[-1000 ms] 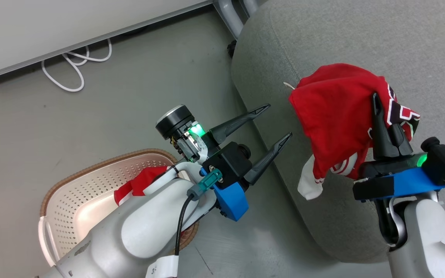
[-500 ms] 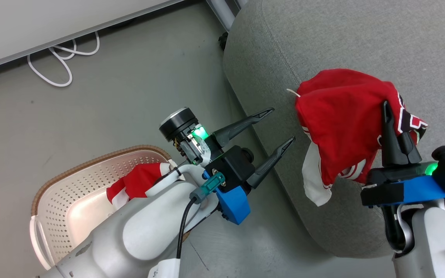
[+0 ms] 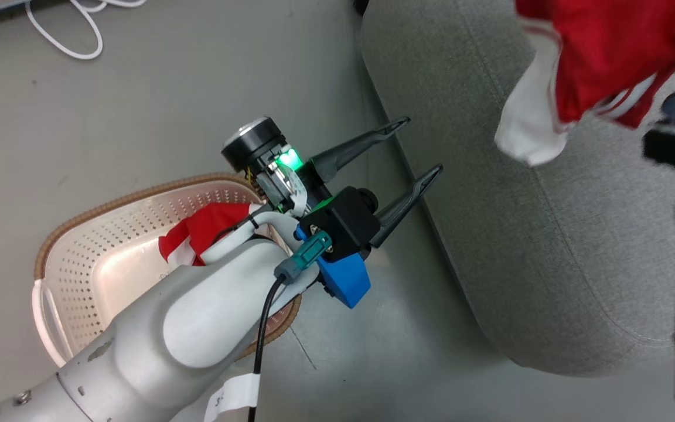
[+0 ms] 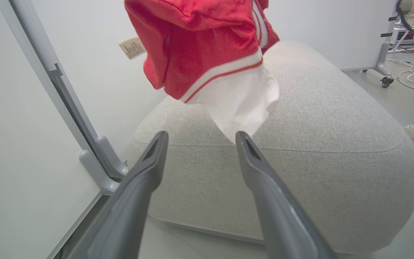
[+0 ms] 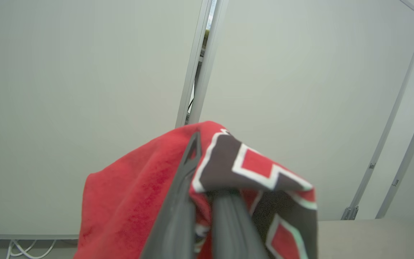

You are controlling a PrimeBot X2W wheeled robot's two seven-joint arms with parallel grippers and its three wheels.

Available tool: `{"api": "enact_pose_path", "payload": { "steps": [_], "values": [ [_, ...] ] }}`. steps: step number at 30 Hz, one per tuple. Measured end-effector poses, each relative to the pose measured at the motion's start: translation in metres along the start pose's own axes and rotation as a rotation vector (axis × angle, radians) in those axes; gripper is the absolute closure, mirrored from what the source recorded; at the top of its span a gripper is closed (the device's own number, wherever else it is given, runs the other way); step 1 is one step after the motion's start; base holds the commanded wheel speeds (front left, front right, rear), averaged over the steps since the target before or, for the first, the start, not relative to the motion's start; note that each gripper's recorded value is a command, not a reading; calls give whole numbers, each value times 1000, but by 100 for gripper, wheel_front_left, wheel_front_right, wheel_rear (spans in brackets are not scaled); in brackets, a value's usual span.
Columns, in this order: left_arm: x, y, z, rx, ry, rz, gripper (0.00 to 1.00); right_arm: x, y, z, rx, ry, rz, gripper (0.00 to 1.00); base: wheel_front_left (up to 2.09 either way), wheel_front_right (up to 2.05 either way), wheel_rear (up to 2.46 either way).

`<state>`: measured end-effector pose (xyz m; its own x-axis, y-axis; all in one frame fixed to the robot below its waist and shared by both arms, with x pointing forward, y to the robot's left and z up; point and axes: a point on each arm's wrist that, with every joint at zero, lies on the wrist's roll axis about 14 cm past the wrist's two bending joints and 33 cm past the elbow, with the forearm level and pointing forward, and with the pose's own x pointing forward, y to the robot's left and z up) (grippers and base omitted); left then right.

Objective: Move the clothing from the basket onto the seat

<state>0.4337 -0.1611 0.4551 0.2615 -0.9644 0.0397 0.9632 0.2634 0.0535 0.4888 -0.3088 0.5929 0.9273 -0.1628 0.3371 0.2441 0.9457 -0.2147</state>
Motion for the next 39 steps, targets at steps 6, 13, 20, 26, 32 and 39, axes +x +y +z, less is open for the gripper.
{"api": "enact_pose_path", "payload": {
  "steps": [6, 13, 20, 26, 32, 39],
  "values": [
    [-6, 24, -30, -11, 22, 25, 0, 55, -32, 26, -116, -152, -60, 100, 0, 0, 0],
    [-13, 44, -66, -29, 49, 45, 0, 86, -90, 19, -229, -186, -184, 100, 0, 0, 0],
    [-18, 51, -92, -66, 57, 59, 0, 80, -126, -50, -284, -7, -264, 100, 0, 0, 0],
    [-25, 56, -107, -83, 72, 82, 0, 49, -127, -132, -270, 219, -279, 100, 0, 0, 0],
    [-29, 59, -113, -86, 85, 92, 0, 12, -110, -189, -208, 387, -276, 100, 0, 0, 0],
    [-32, 62, -110, -73, 87, 106, 0, -18, -98, -218, -152, 493, -292, 0, 0, 0, 0]
  ]
}}
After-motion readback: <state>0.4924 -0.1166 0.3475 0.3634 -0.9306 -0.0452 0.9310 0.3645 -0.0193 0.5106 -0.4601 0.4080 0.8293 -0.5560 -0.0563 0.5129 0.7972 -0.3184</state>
